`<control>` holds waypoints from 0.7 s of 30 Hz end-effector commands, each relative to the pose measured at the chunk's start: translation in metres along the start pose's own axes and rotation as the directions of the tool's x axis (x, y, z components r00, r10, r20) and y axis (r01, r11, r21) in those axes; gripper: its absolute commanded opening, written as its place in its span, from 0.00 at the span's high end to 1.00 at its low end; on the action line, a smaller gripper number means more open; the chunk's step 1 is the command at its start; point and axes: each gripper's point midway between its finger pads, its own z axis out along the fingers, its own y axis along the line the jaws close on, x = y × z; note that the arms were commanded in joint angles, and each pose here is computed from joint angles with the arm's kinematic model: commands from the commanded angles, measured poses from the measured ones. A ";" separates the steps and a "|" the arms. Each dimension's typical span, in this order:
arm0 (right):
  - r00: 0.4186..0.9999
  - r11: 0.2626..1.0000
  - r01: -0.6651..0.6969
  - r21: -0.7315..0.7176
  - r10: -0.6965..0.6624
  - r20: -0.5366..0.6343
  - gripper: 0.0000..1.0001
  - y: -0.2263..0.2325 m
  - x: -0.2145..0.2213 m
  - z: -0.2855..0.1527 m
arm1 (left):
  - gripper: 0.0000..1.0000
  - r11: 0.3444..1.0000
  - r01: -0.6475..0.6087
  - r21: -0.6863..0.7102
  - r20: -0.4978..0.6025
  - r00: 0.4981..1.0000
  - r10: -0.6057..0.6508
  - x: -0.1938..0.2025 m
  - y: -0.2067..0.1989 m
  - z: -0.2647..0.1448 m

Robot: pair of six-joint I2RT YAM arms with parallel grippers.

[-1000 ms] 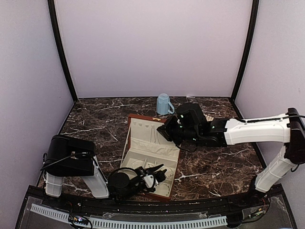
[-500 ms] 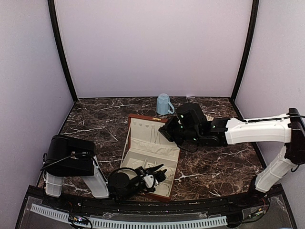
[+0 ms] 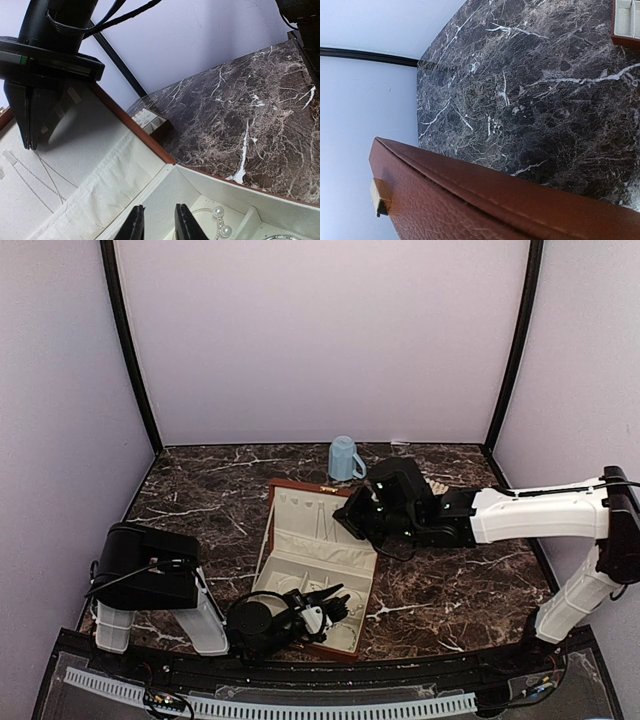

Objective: Organize the mixed jewelry
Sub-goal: Hang the necklace on the earring holder.

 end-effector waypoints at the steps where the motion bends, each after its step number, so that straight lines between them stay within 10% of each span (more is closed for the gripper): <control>1: 0.995 0.996 0.084 0.041 -0.086 0.047 1.00 -0.013 -0.012 0.008 | 0.76 0.998 -0.025 0.064 -0.063 0.998 0.029 0.024 -0.023 -0.009; 21: 0.978 0.967 0.192 -0.169 -0.175 0.109 1.00 0.046 -0.022 0.003 | 0.76 0.997 -0.031 0.077 -0.075 0.996 0.037 0.026 -0.026 -0.007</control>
